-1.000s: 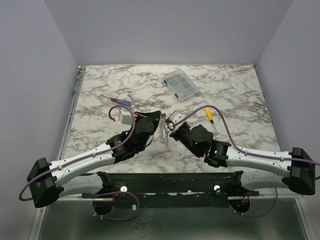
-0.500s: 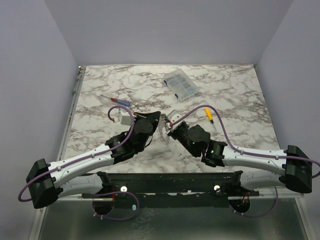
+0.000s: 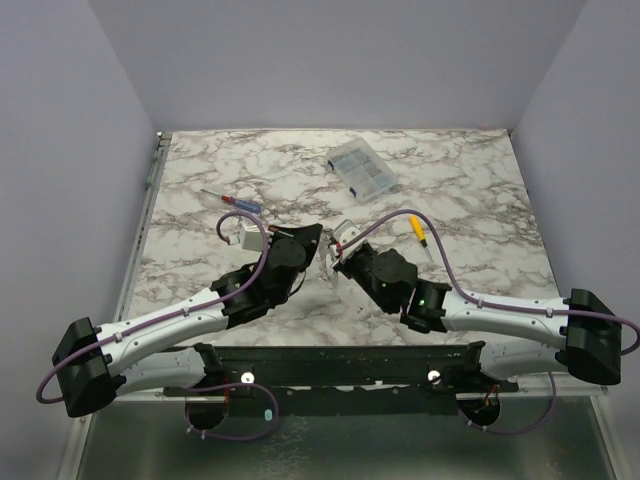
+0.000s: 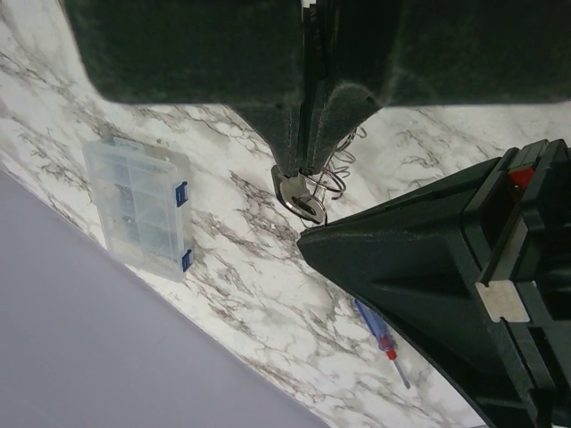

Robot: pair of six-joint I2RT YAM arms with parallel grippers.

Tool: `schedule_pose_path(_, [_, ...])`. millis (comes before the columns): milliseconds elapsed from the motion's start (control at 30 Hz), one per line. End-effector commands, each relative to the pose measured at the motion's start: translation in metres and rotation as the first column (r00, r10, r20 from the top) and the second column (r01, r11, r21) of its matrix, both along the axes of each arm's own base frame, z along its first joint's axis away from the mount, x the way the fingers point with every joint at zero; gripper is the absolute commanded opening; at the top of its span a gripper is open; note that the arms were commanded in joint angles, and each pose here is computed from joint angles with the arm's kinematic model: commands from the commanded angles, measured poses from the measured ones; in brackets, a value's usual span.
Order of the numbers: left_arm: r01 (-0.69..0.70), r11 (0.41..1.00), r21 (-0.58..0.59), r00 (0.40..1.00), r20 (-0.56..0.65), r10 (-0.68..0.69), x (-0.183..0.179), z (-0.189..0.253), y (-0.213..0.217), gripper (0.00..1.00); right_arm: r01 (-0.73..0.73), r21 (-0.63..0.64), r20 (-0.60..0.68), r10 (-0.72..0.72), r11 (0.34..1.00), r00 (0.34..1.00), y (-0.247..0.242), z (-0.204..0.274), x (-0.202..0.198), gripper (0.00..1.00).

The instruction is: Put the keys on the keyring

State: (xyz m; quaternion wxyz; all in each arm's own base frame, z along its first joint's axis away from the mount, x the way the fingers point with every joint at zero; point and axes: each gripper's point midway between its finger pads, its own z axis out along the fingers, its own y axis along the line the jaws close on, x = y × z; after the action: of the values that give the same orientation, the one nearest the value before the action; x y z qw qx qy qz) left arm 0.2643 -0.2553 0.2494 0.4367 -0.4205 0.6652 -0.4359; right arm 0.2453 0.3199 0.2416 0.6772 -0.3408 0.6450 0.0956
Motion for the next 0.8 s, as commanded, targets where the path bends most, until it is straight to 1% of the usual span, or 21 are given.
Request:
schedule_pose_path(0, [0.018,1.0,-0.026,1.0,0.001,-0.018,-0.004,0.001,-0.001,0.0,0.05,0.073,0.029,-0.052,0.996,0.998,-0.001,0.027,0.01,0.01])
schedule_pose_path(167, [0.024,0.999,-0.035,1.0,0.003,-0.024,-0.005,0.001,-0.002,0.0,0.058,0.068,0.026,-0.06,0.996,0.998,-0.003,0.026,0.013,0.01])
schedule_pose_path(433, [0.017,0.999,-0.037,1.0,0.001,-0.017,-0.004,0.0,-0.001,0.0,0.03,0.06,0.012,-0.03,0.998,0.999,0.002,0.022,0.011,0.01])
schedule_pose_path(767, [0.015,0.999,-0.042,1.0,0.005,-0.014,-0.004,0.002,-0.001,0.0,0.012,0.019,0.003,-0.012,1.0,1.0,0.005,0.01,0.009,0.01])
